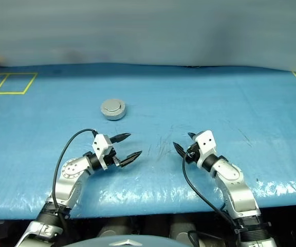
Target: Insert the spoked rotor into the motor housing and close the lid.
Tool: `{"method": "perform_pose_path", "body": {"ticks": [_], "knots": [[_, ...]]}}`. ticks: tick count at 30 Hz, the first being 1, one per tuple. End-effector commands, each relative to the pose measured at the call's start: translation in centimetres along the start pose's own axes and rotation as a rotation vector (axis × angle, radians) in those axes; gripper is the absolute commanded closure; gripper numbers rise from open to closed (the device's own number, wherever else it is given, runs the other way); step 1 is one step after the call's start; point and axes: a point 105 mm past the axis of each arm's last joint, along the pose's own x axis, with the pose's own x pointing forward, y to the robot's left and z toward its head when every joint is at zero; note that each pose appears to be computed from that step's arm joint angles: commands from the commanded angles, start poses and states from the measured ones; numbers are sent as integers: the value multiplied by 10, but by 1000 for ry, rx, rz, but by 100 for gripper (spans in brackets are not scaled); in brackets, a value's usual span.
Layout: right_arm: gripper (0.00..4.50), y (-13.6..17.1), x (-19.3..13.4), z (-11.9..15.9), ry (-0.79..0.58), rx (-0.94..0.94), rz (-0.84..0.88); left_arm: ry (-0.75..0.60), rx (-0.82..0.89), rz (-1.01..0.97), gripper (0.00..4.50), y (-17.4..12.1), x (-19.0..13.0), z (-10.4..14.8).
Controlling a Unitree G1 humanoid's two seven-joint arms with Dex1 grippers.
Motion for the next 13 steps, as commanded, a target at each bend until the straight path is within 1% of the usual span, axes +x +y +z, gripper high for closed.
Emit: {"method": "perform_pose_path", "body": {"ticks": [1, 5, 13], "knots": [[7, -8, 0, 17, -68, -49, -50, -58, 28, -27, 0, -3, 4, 11], [7, -2, 3, 20, -83, -50, -36, -61, 35, -25, 0, -2, 4, 11], [7, 0, 8, 21, -91, -49, -35, -82, 55, -17, 0, 2, 7, 17]]}}
